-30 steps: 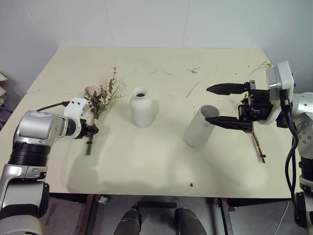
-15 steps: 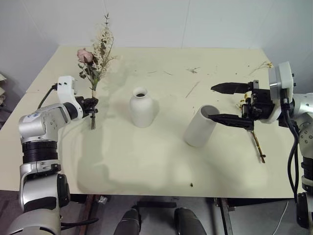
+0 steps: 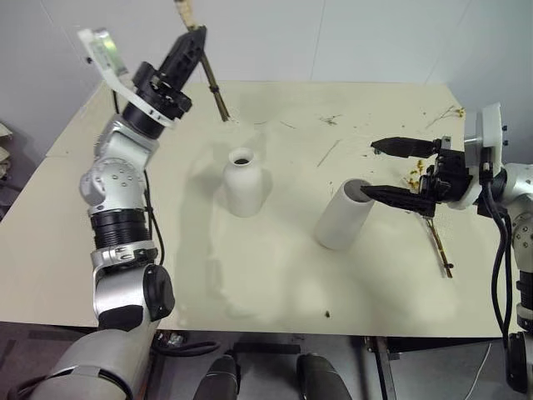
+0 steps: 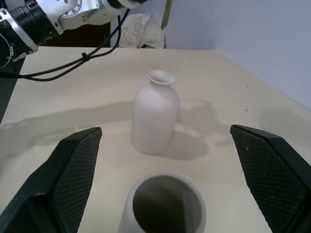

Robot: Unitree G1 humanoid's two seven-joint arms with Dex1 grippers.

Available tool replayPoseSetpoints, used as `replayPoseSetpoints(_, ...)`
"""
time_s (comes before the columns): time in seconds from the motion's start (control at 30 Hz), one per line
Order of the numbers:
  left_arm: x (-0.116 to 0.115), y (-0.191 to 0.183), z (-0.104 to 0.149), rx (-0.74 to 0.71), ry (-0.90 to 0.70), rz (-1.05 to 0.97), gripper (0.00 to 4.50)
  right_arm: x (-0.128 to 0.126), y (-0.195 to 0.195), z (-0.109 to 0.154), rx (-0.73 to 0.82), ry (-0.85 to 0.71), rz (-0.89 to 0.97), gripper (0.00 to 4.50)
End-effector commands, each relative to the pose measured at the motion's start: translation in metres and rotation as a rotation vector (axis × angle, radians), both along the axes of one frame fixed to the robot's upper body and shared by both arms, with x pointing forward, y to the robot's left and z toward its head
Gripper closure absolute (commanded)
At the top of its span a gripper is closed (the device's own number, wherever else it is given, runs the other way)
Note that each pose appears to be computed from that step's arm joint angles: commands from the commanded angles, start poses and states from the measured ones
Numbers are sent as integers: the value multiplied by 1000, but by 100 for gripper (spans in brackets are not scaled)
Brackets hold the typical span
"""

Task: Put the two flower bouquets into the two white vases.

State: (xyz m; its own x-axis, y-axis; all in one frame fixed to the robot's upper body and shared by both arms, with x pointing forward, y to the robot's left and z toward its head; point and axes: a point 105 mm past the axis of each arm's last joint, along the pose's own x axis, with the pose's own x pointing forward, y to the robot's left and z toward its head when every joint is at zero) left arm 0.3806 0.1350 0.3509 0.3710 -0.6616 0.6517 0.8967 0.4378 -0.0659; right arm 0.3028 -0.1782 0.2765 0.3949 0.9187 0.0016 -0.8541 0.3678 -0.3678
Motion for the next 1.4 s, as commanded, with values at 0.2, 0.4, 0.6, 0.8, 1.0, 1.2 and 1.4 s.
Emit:
replayPoseSetpoints(0.2,3,-18,-25,139,-98,-21,443,-15,-5,16,33,-80,-44,0)
replayPoseSetpoints(0.4,7,-21,-44,197,-105,-24,443,-19,-7,16,49,-83,-75,0)
replayPoseSetpoints(0.6,13,-14,-53,228,-138,46,443,-20,-7,17,65,-88,-93,0)
replayPoseSetpoints(0.8,17,-13,-54,224,-147,54,443,-21,-7,17,75,-90,-102,0)
replayPoseSetpoints(1.0,12,-16,-64,264,-163,14,312,-19,-7,18,84,-98,-110,0)
replayPoseSetpoints(1.2,3,-5,-60,331,-192,18,132,-18,-7,17,84,-97,-113,0)
replayPoseSetpoints(1.4,-7,16,-59,508,-177,55,6,-15,-14,15,77,-80,-147,0)
